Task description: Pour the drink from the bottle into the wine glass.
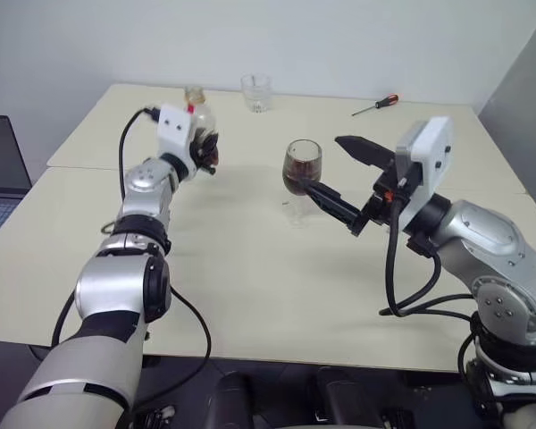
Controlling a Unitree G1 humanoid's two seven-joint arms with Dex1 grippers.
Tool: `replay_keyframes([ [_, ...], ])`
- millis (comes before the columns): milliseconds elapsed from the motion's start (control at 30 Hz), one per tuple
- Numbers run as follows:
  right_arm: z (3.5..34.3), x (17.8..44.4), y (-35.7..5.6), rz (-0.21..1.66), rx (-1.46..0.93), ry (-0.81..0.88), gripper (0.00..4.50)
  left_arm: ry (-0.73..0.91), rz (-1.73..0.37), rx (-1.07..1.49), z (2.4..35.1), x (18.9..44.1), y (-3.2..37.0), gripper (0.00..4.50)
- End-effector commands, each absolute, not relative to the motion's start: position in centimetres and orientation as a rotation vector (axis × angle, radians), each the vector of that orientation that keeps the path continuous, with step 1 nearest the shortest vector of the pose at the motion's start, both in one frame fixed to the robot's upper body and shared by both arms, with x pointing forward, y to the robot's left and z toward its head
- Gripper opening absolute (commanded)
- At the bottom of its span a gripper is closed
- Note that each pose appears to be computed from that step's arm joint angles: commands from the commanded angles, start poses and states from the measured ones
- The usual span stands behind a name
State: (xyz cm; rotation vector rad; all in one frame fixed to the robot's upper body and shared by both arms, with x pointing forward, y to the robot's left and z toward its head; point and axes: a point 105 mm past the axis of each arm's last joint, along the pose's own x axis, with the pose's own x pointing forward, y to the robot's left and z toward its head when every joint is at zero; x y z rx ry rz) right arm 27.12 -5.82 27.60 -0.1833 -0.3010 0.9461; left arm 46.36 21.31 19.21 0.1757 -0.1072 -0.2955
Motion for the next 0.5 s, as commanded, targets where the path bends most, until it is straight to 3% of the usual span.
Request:
replay_keyframes([
  [33,28.2,26.7,-4.8,1.013,-0.209,-0.308,4.50,-0.214,-0.249,0.140,20.8,45.8,22.3,0.93],
  [100,27.5,26.8,-3.8,1.059,-0.220,-0.248,4.50,-0.195,-0.223,0.098,18.9,45.3,23.1,0.93],
  [500,24.5,27.4,-3.0,1.093,-0.310,-0.096,4.50,-0.128,-0.157,0.087,14.8,44.2,24.2,0.93],
])
